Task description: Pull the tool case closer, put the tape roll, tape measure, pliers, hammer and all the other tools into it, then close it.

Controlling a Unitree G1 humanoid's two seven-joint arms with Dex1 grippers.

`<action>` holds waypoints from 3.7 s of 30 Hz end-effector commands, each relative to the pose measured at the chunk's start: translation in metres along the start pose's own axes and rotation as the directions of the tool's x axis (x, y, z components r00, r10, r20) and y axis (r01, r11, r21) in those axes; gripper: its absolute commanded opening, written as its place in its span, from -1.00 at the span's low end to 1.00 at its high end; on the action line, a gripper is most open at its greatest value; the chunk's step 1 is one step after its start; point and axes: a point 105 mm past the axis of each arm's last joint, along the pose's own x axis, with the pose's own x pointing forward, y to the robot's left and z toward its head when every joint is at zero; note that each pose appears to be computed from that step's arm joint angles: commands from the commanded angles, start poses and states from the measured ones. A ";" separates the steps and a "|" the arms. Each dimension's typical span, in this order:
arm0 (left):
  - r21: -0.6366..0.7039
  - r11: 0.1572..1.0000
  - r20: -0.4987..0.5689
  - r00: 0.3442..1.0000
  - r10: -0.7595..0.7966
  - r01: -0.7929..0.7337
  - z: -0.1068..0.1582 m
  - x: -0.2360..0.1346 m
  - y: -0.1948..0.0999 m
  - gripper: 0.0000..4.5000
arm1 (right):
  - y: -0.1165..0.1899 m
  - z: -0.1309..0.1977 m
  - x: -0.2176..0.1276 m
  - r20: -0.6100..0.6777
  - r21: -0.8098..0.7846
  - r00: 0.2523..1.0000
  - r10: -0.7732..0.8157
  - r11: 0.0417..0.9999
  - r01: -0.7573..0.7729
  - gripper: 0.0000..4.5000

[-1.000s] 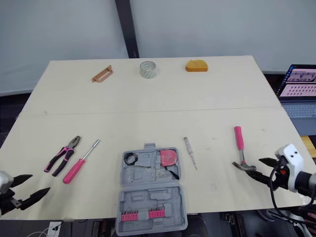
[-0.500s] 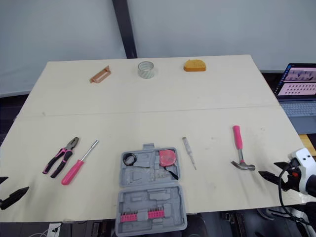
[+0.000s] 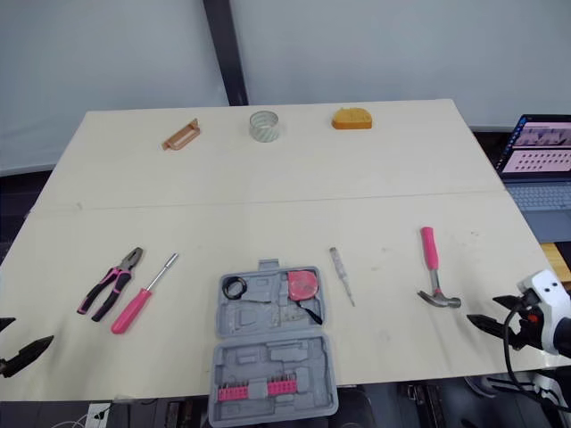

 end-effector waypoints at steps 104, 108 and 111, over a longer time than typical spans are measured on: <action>0.406 0.783 0.165 0.804 -0.571 0.472 0.187 0.107 -0.106 0.04 | 0.282 0.255 0.064 0.089 -0.758 0.543 0.835 0.410 -0.507 1.00; 0.499 0.659 0.121 0.707 -0.696 0.563 0.208 0.112 -0.151 0.04 | 0.285 0.256 0.077 0.029 -0.789 0.606 0.795 0.390 -0.474 1.00; 0.552 0.591 0.105 0.653 -0.750 0.589 0.223 0.117 -0.176 0.04 | 0.285 0.256 0.093 -0.005 -0.805 0.670 0.743 0.394 -0.443 1.00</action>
